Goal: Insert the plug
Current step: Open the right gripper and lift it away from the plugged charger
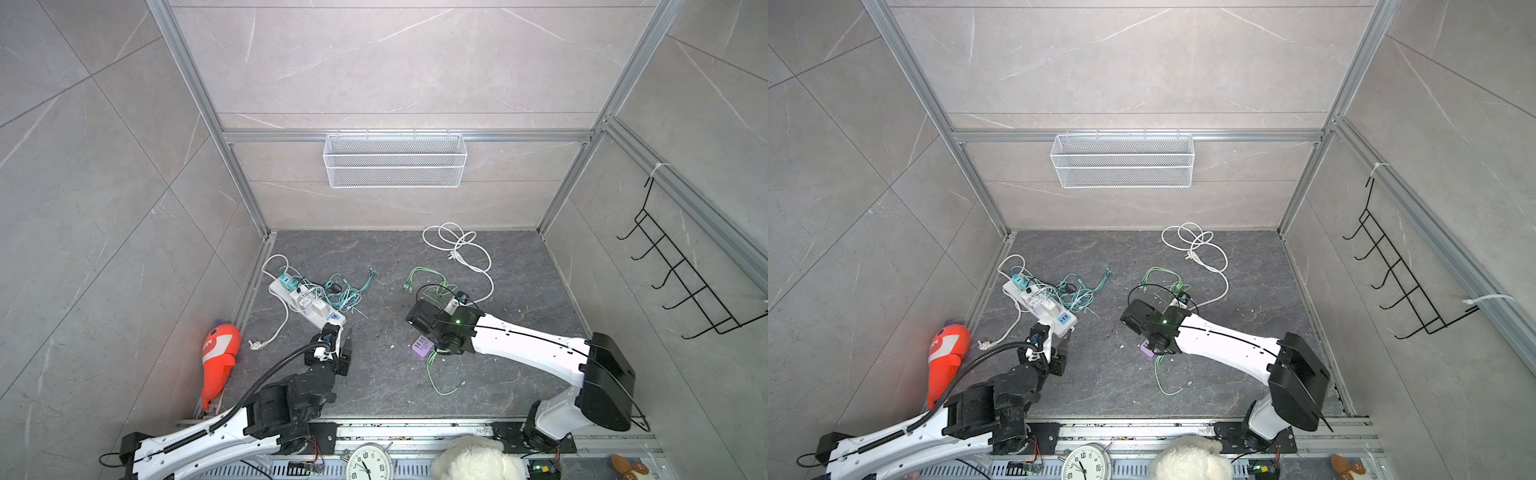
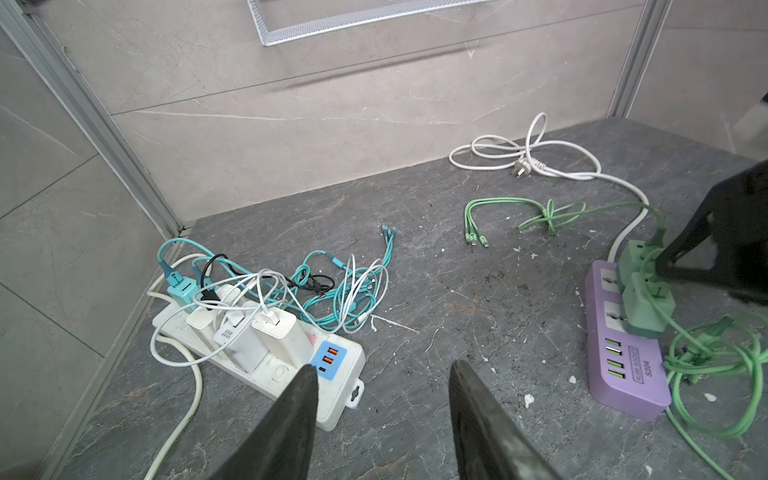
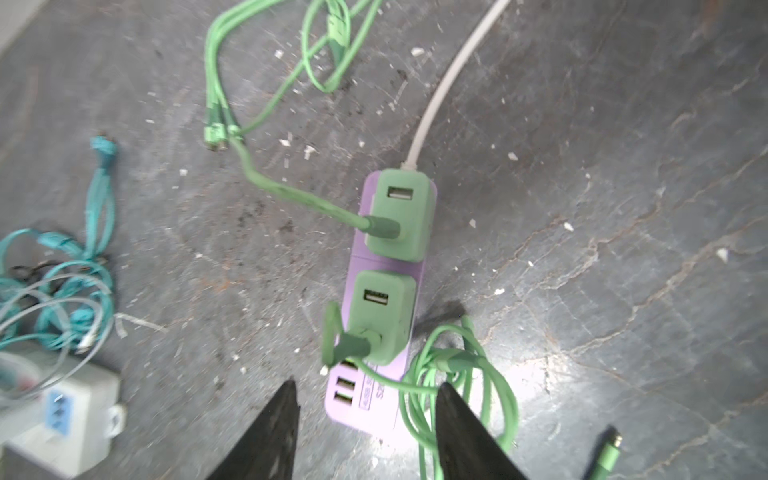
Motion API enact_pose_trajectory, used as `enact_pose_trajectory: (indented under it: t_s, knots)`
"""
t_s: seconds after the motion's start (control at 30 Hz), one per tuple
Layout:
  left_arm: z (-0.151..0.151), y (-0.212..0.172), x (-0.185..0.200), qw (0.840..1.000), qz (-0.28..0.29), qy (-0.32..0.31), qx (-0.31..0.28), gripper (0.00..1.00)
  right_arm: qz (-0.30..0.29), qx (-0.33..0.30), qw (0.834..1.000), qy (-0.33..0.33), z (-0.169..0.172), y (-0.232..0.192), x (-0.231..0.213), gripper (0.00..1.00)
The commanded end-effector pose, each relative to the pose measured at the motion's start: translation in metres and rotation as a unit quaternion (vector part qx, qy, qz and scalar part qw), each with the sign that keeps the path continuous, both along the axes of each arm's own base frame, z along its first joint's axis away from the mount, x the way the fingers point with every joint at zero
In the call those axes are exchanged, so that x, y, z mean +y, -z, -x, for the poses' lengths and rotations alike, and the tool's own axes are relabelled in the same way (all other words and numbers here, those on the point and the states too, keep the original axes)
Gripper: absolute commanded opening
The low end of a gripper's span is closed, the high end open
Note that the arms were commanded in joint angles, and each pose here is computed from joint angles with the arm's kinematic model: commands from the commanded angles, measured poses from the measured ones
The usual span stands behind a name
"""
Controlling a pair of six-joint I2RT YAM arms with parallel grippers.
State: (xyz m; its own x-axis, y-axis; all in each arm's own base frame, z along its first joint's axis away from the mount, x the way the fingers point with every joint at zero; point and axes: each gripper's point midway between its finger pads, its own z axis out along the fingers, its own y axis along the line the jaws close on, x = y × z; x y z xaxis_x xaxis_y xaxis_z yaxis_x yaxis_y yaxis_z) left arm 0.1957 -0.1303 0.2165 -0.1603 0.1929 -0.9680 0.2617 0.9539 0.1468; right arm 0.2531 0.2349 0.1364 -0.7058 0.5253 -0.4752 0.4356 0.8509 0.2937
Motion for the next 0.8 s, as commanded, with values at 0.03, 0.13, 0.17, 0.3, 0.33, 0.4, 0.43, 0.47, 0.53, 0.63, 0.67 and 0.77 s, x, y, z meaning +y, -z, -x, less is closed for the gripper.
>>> enact_pose_trajectory:
  t_s: [0.03, 0.13, 0.17, 0.3, 0.33, 0.4, 0.43, 0.47, 0.53, 0.63, 0.67, 0.77]
  knots:
    - [-0.005, -0.020, -0.012, 1.000, 0.020, -0.004, -0.012, 0.55, 0.034, -0.019, 0.999, -0.012, 0.006, -0.025, -0.030, 0.55]
    - [-0.007, -0.020, -0.022, 1.000, 0.014, 0.001, -0.009, 0.56, 0.033, -0.023, 0.999, 0.002, 0.009, -0.028, -0.053, 0.55]
    - [-0.008, -0.020, -0.025, 1.000, 0.013, 0.004, -0.009, 0.56, 0.027, -0.024, 0.999, 0.006, 0.009, -0.026, -0.060, 0.55]
    - [-0.011, -0.017, -0.033, 1.000, 0.007, 0.004, -0.003, 0.60, 0.019, -0.015, 1.000, 0.018, 0.010, -0.020, -0.089, 0.55]
    - [-0.013, -0.017, -0.034, 1.000, 0.006, 0.003, -0.003, 0.61, 0.022, -0.010, 1.000, 0.013, 0.009, -0.019, -0.094, 0.55]
    - [-0.015, -0.016, -0.032, 1.000, 0.002, -0.004, -0.002, 0.62, 0.033, -0.014, 0.999, -0.005, 0.004, -0.021, -0.104, 0.55]
    - [-0.018, -0.017, -0.030, 1.000, -0.002, -0.008, -0.002, 0.62, 0.042, -0.024, 0.999, -0.017, 0.000, -0.025, -0.110, 0.55]
    - [-0.021, -0.018, -0.028, 1.000, -0.004, -0.013, -0.002, 0.62, 0.051, -0.033, 0.998, -0.028, -0.004, -0.028, -0.114, 0.55]
    - [-0.029, -0.018, -0.020, 1.000, -0.005, -0.028, 0.002, 0.63, 0.068, -0.058, 0.994, -0.055, -0.015, -0.035, -0.124, 0.55]
    - [-0.046, -0.016, -0.010, 0.999, 0.009, -0.039, 0.020, 0.63, 0.092, -0.090, 0.988, -0.087, -0.031, -0.043, -0.133, 0.58]
    - [-0.053, -0.015, -0.006, 0.999, 0.016, -0.042, 0.027, 0.63, 0.105, -0.093, 0.986, -0.090, -0.038, -0.044, -0.140, 0.58]
    - [-0.073, -0.010, 0.004, 0.997, 0.024, -0.050, 0.045, 0.64, 0.146, -0.097, 0.979, -0.109, -0.055, -0.046, -0.153, 0.58]
